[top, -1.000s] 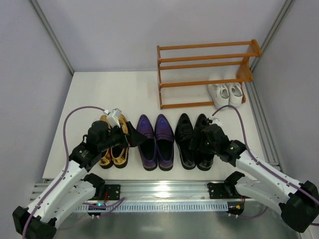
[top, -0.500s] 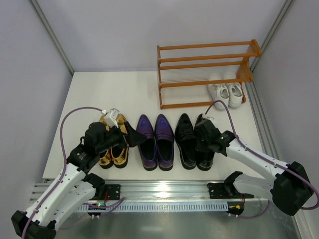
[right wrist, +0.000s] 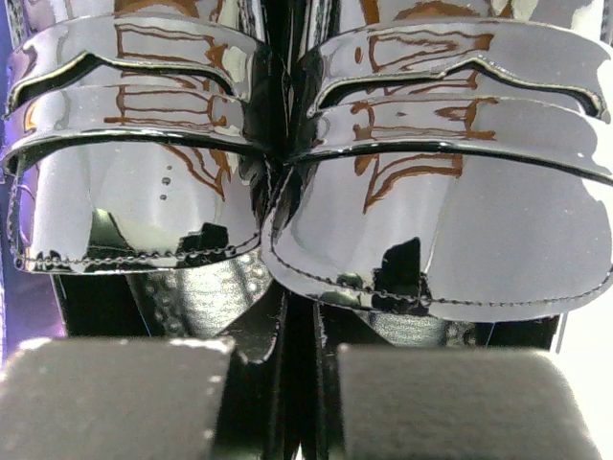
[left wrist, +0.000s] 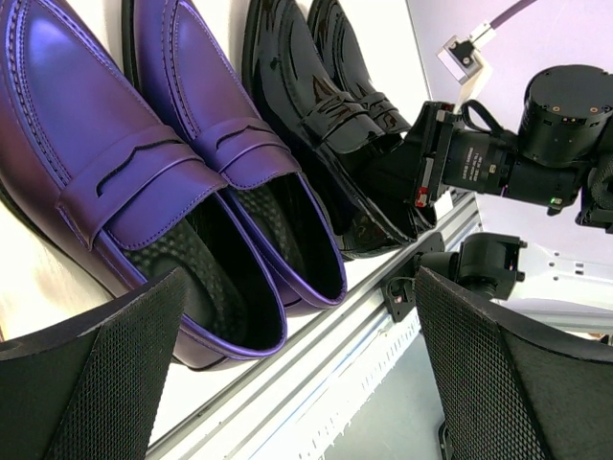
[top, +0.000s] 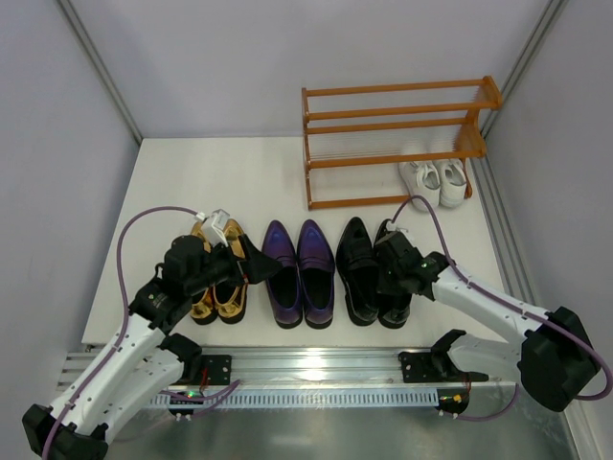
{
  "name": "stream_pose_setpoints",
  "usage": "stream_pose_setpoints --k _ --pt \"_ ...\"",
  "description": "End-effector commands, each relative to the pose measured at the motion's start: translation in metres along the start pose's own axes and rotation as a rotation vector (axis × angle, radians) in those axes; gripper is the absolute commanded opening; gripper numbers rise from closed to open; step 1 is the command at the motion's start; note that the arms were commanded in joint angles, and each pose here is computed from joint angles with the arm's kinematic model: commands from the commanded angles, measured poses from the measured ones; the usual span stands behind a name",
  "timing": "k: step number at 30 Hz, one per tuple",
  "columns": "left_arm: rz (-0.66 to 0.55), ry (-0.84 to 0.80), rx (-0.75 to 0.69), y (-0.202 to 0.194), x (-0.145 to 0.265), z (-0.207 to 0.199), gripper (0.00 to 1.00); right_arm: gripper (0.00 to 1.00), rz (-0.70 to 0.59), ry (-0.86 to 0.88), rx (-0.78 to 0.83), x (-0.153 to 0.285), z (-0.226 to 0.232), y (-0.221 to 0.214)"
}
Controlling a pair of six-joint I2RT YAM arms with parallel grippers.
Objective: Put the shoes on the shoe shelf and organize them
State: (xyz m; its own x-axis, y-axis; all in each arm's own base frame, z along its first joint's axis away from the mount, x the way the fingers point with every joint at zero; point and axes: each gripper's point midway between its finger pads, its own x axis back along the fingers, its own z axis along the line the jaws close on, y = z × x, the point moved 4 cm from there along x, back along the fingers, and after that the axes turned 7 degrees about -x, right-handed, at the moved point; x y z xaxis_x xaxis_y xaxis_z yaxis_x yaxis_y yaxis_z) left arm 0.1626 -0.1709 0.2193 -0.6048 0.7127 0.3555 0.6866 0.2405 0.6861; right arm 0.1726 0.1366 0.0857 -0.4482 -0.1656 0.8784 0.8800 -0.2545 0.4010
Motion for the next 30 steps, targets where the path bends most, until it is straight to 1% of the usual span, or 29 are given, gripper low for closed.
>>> stream_pose_setpoints --k 1,4,7,10,11,13,14,18,23,30 --pt "-0.024 -0.028 -0.015 0.006 -0.002 -0.005 1.00 0.04 0.025 -0.010 0.021 0.000 -0.004 -0.006" --pt "-0.024 -0.031 -0.015 0.007 -0.001 -0.006 1.00 0.04 0.037 -0.008 0.044 -0.002 0.000 -0.004" --pt "-0.026 -0.031 -0.020 0.008 0.000 -0.008 1.00 0.04 0.009 -0.015 0.072 0.008 0.002 0.005" --pt "-0.029 -0.024 -0.023 0.008 0.002 -0.007 1.00 0.04 -0.083 0.020 0.116 0.032 0.010 0.027" --pt "-0.034 -0.025 -0.024 0.009 0.003 -0.007 1.00 0.04 -0.153 0.044 0.125 0.048 0.016 0.042" --pt "-0.033 -0.021 -0.025 0.008 0.003 -0.007 1.00 0.04 -0.194 0.034 0.161 0.063 0.015 0.052" --pt "-0.034 -0.019 -0.025 0.008 0.003 -0.007 1.00 0.04 -0.236 0.048 0.163 0.076 0.019 0.062" --pt "-0.031 -0.023 -0.025 0.008 0.003 -0.007 1.00 0.04 -0.319 0.036 0.183 0.099 0.021 0.081" --pt "-0.035 -0.020 -0.032 0.009 0.004 -0.007 1.00 0.04 -0.395 0.061 0.201 0.106 0.033 0.100" --pt "-0.061 0.002 -0.051 0.013 0.012 -0.008 1.00 0.04 -0.374 0.097 0.231 0.087 0.056 0.111"
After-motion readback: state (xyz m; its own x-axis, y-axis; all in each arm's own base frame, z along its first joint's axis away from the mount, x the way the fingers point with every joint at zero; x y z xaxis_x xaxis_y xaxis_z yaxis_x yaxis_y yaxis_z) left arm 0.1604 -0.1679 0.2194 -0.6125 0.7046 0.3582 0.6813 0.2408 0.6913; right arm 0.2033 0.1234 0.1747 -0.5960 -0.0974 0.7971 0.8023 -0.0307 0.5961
